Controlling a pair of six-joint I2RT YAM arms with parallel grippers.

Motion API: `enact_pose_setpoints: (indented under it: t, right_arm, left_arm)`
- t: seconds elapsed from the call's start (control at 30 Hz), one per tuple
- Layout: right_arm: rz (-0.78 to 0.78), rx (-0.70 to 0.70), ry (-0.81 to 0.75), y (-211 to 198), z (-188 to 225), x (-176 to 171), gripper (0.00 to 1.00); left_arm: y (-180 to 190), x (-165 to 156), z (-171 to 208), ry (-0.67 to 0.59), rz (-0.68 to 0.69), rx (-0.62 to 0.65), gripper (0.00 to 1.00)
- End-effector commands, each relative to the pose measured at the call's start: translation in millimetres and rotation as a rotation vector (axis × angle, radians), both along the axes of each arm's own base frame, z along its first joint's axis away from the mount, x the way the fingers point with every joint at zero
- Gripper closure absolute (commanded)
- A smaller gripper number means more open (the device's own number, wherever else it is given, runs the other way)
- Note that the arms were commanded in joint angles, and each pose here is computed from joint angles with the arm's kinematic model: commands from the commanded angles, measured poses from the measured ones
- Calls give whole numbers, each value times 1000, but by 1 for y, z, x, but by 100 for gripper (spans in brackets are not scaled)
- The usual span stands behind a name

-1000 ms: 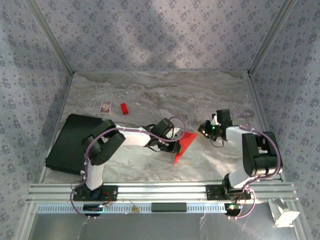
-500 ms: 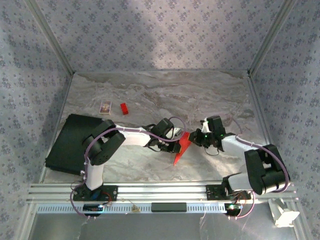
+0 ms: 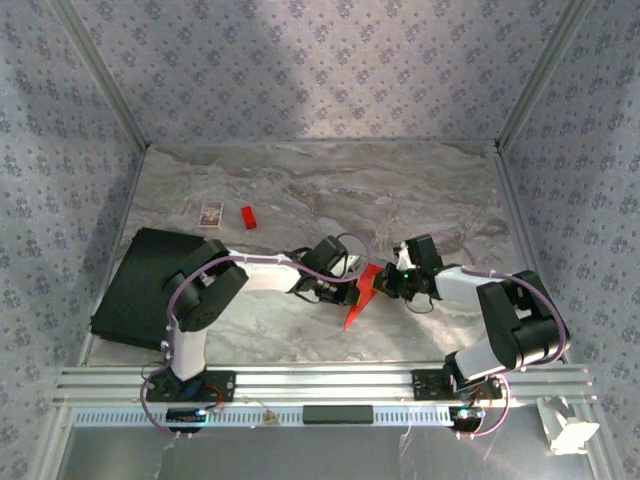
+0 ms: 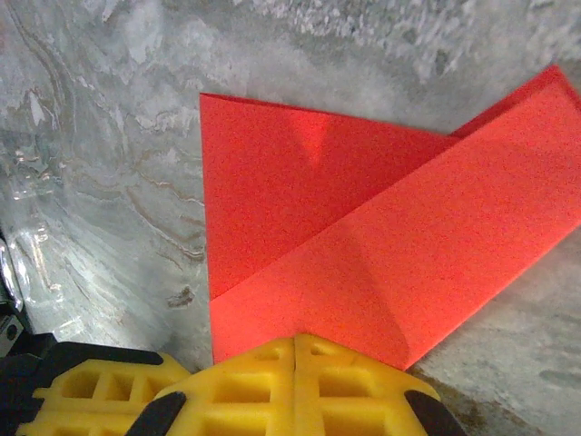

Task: Fold a paper plane with a square sheet of paper (pick it up from the middle)
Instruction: Third fold the triangle at the center of the table.

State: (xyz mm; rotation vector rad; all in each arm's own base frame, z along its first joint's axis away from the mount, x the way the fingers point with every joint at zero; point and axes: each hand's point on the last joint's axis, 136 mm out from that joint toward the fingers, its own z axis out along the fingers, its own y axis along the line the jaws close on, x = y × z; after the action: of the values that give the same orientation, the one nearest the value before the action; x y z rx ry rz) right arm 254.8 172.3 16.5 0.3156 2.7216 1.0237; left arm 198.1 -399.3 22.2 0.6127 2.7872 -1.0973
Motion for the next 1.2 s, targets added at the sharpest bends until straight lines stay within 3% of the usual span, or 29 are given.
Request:
enact_pose_setpoints:
  t: [0.0, 0.3, 0.57, 0.87, 1.17]
  right_arm:
    - [-58, -107, 58, -23, -27, -10, 96]
    - [-59, -97, 65, -23, -28, -9, 96]
    - [-63, -95, 72, -23, -30, -10, 97]
    - [-61, -77, 78, -21, -30, -10, 96]
    - [-61, -71, 84, -22, -31, -10, 96]
  left_arm:
    - [17, -6, 4, 36, 24, 84, 97]
    - [-18, -2, 47, 30, 14, -41, 97]
    - [-34, -4, 23, 71, -5, -16, 97]
    - [-42, 1, 25, 44, -20, -38, 97]
    - [-28, 0, -16, 72, -3, 84, 98]
